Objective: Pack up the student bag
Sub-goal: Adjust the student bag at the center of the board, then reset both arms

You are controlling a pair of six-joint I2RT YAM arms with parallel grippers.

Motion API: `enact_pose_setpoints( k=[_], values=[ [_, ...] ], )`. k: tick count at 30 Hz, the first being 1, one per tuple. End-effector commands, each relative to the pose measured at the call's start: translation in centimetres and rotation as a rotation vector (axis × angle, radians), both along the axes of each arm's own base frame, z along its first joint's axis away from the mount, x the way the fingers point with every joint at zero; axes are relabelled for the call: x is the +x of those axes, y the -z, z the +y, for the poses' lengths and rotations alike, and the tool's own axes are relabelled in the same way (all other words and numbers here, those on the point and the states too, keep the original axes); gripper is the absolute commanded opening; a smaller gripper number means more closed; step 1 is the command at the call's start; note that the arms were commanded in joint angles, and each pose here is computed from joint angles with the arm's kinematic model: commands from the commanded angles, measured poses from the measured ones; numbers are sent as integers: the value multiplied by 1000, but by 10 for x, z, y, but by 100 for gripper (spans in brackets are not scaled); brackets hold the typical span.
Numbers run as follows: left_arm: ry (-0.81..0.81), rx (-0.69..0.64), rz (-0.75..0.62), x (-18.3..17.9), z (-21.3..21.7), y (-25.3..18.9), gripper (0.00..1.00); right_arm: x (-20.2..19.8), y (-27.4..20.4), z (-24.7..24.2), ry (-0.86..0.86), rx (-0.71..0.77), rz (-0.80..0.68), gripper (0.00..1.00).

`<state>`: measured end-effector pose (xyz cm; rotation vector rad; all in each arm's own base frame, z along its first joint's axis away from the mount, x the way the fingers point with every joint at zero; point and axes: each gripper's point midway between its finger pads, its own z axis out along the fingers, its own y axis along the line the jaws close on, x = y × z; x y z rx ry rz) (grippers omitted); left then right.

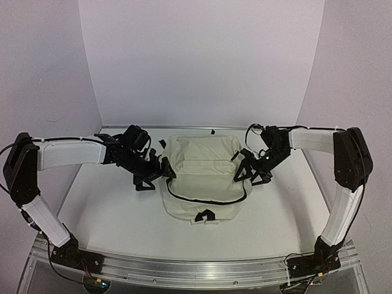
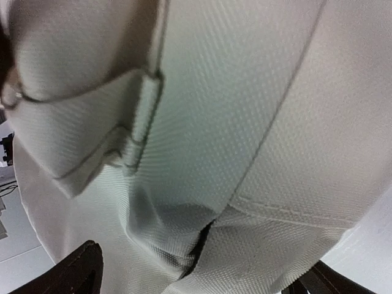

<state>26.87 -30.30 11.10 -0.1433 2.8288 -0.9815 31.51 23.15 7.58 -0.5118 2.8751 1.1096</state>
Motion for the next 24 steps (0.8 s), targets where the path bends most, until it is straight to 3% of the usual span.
enact_pose_setpoints(
  k=[1, 6, 12, 16, 24],
  values=[
    [-106, -19, -135, 53, 24, -61, 100, 48, -63, -24, 28, 2, -233, 98],
    [-142, 51, -210, 111, 66, -107, 100, 92, -119, -73, 123, -7, -386, 98],
    [-174, 175, -337, 142, 112, -156, 100, 101, -174, -111, 182, -81, -576, 98],
    [-216, 311, -360, 134, 146, -159, 100, 80, -167, -131, 229, -86, -574, 98],
    [-263, 327, -335, 106, 163, -132, 100, 54, -154, -142, 289, -121, -640, 98]
  ],
)
